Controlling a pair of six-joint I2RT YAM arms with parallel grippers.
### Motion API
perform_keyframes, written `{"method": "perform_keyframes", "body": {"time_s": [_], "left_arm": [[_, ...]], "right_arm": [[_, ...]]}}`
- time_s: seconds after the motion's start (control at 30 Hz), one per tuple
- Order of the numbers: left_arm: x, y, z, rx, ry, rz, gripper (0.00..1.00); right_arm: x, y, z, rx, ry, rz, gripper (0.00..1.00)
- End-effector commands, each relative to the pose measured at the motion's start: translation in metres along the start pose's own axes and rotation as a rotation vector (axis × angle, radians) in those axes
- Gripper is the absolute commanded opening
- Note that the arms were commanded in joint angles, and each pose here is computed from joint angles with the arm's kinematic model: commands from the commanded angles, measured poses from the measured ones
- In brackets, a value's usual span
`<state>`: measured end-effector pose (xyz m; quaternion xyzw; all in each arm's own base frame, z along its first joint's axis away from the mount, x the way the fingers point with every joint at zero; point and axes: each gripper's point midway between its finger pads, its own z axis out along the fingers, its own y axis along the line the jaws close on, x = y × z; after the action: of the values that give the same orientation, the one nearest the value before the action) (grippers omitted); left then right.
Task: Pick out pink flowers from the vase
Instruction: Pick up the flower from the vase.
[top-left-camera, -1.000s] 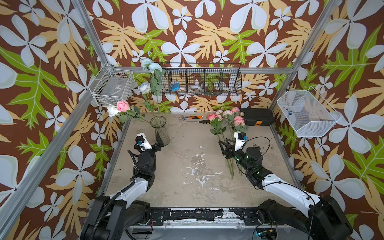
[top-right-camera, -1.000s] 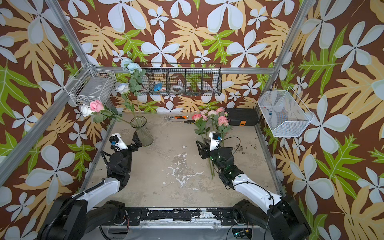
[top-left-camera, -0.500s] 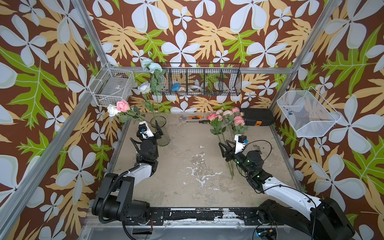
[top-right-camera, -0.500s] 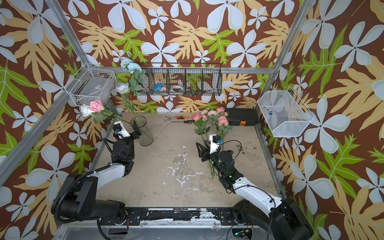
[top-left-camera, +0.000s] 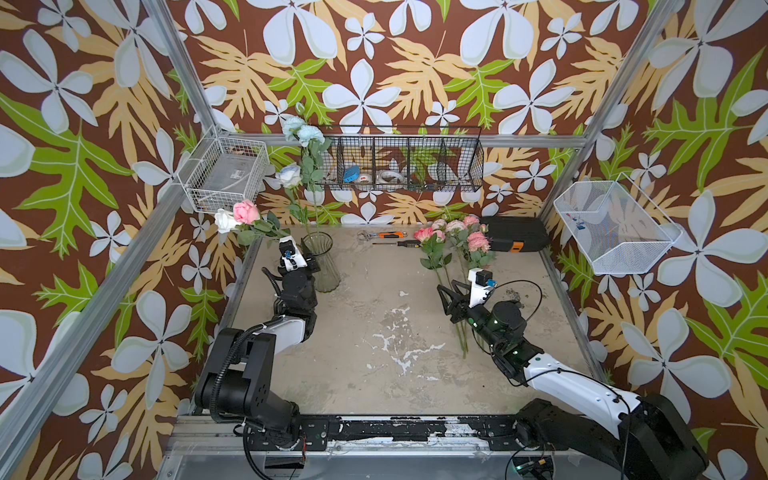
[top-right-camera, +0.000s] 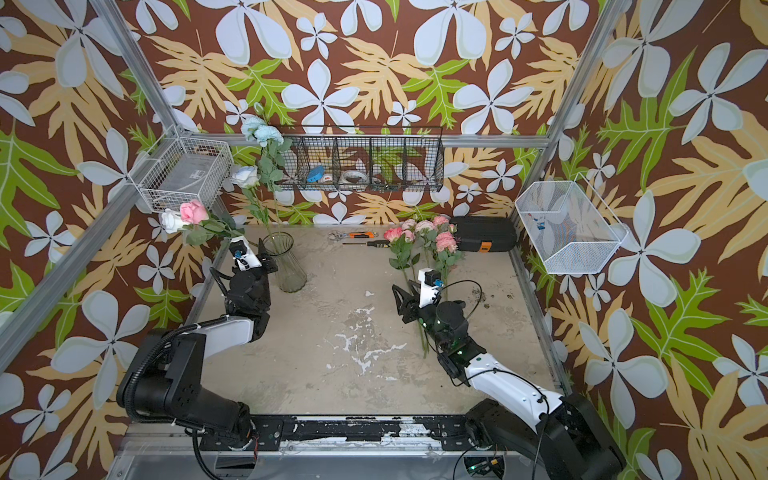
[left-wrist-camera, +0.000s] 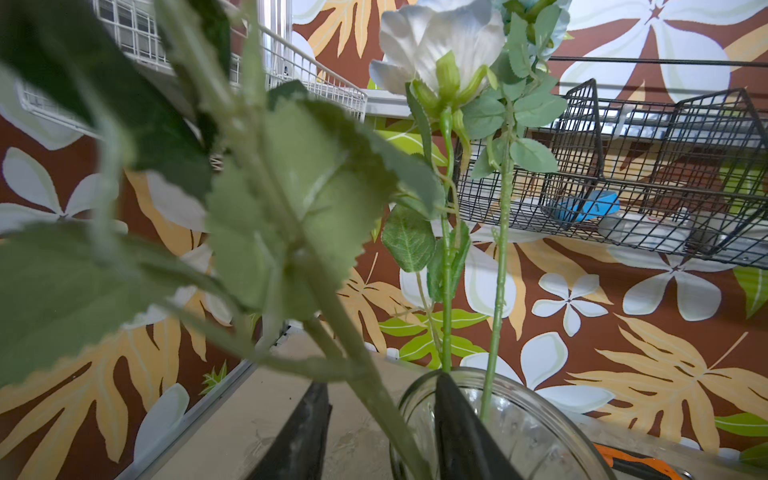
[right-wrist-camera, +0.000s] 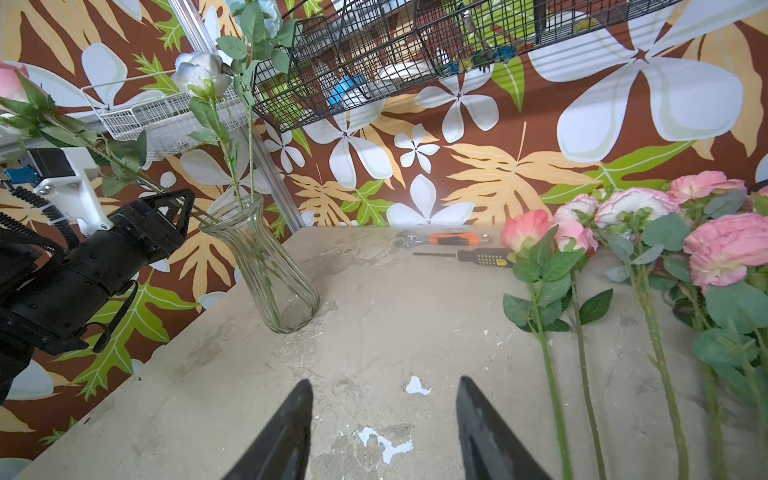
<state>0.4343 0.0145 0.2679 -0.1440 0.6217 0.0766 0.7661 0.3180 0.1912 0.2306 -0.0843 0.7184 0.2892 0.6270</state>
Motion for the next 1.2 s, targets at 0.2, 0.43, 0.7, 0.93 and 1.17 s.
{"method": "perform_keyframes", "body": {"time_s": [0.2, 0.43, 0.7, 0.93, 1.17], "left_arm": [[-0.017, -0.007, 0.010, 0.013, -0.055, 0.006, 0.33], [-0.016, -0.007, 0.012, 0.011, -0.054, 0.017, 0.21], [-0.025, -0.009, 0.007, 0.031, -0.068, 0.008, 0.12], [-0.043, -0.017, 0.004, 0.085, -0.088, 0.004, 0.09], [-0.080, -0.031, -0.002, 0.170, -0.140, -0.008, 0.08]], "right_arm": [[-0.008, 0.005, 0.002, -0.020, -0.028, -0.011, 0.55], [-0.009, 0.006, 0.003, -0.024, -0.026, -0.011, 0.55], [-0.007, 0.006, 0.004, -0.029, -0.021, -0.010, 0.55], [-0.006, 0.006, 0.006, -0.026, -0.016, -0.015, 0.55], [-0.005, 0.006, 0.008, -0.026, -0.007, -0.019, 0.55]]}}
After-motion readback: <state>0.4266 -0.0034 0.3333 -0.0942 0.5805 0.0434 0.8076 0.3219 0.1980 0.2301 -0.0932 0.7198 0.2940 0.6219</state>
